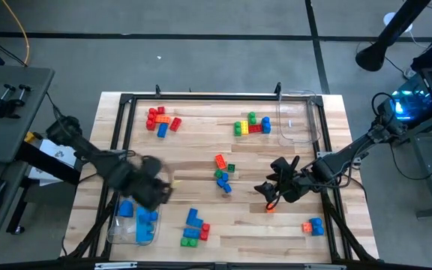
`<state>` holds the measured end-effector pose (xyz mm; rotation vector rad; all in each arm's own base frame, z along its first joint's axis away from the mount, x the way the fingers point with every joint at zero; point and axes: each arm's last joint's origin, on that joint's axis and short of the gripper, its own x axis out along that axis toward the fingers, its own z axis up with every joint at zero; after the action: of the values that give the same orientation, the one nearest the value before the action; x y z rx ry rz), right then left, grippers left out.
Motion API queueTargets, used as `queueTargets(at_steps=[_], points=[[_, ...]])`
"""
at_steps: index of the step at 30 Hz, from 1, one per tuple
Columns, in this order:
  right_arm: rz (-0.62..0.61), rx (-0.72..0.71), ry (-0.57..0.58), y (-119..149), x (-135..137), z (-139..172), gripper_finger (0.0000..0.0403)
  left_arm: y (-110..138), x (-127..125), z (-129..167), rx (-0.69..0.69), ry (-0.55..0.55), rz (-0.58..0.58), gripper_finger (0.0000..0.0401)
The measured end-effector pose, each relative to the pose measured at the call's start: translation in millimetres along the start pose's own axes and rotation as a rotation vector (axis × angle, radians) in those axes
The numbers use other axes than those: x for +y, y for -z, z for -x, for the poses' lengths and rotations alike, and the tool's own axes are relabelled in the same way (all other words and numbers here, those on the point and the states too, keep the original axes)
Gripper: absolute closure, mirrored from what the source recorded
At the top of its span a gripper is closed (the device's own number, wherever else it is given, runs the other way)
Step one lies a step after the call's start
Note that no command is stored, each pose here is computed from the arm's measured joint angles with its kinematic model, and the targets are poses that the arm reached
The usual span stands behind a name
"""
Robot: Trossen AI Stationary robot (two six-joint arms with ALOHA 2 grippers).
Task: Sort blocks by size
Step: Put the large red game piece into the bottom transparent bin, then put the large blue game piece into the bottom transparent bin
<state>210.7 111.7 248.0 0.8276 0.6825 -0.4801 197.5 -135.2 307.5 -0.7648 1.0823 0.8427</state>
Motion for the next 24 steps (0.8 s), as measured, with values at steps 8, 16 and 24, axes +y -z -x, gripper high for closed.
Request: queueTargets(at_steps=[8,16,24], points=[[-0.006,-0.034,0.009,-2,0,-1,0.0014,44,28,8,0.054,-0.149,0.019,0.0344],[-0.032,-0.045,-0.032,-5,4,-1,0.0014,50,35,-10,0.120,-0.199,-0.056,0.0275],[-0.048,-0.051,-0.062,-6,7,-1,0.0014,33,40,3,0.114,-0.050,-0.096,0.0175]])
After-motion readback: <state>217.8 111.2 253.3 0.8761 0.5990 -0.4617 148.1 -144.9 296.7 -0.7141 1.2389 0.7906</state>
